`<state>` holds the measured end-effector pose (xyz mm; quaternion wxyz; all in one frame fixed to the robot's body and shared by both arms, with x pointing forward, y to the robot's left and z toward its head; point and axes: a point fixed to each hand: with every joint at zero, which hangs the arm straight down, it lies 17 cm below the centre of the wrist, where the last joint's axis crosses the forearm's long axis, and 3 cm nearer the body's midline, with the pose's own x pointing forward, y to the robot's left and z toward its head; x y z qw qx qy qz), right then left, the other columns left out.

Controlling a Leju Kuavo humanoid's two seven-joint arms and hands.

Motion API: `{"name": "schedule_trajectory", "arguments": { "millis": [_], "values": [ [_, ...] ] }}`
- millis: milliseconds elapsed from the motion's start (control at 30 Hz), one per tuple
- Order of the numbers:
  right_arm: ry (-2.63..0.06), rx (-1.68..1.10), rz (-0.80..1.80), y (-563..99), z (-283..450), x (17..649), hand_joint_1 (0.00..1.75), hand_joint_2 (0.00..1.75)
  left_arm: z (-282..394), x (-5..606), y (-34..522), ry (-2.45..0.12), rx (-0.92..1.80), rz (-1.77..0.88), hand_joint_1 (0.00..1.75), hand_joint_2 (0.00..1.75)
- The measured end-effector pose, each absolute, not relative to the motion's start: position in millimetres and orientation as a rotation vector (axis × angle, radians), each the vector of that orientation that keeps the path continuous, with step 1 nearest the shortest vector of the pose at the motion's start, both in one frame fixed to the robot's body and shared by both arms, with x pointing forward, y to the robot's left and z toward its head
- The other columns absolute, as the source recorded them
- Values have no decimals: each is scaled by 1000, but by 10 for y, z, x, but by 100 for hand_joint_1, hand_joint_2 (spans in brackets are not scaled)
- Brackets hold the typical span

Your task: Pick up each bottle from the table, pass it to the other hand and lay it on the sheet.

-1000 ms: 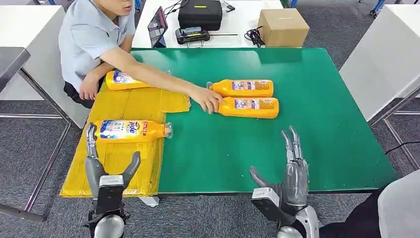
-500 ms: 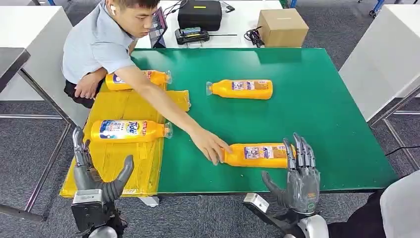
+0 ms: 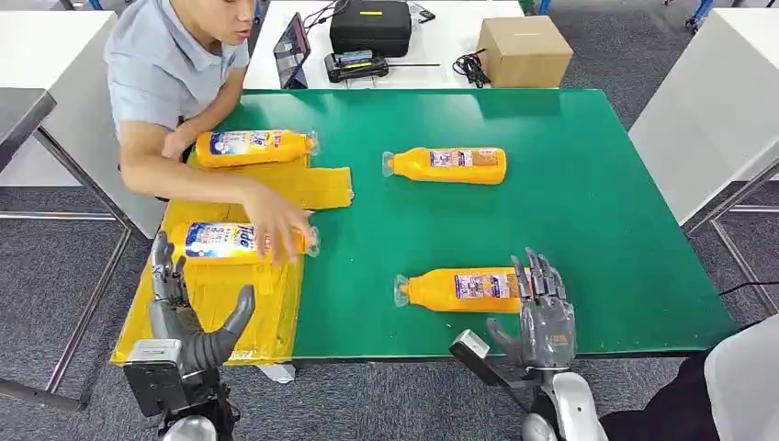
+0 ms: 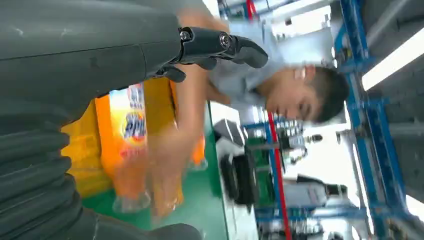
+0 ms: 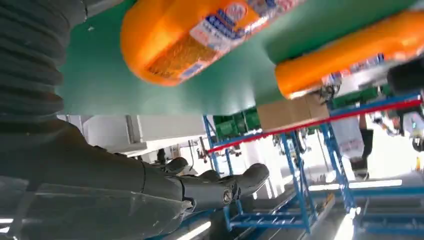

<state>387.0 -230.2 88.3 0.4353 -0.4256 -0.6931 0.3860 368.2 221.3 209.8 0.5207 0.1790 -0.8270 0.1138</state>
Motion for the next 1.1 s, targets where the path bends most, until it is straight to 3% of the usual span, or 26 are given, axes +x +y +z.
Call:
{"name": "schedule_trajectory", "arguments": {
  "millis": [433,1100],
  "values": [
    [-1595,-1034,1102,-2353,675,4284,0,175,1968,3874,1861,-1929,291,175,0,175],
    [-1449,-973,1239,-2424,325,4096,0,175,1566,3861,1696,-1766,78,188,0,175]
  ]
}}
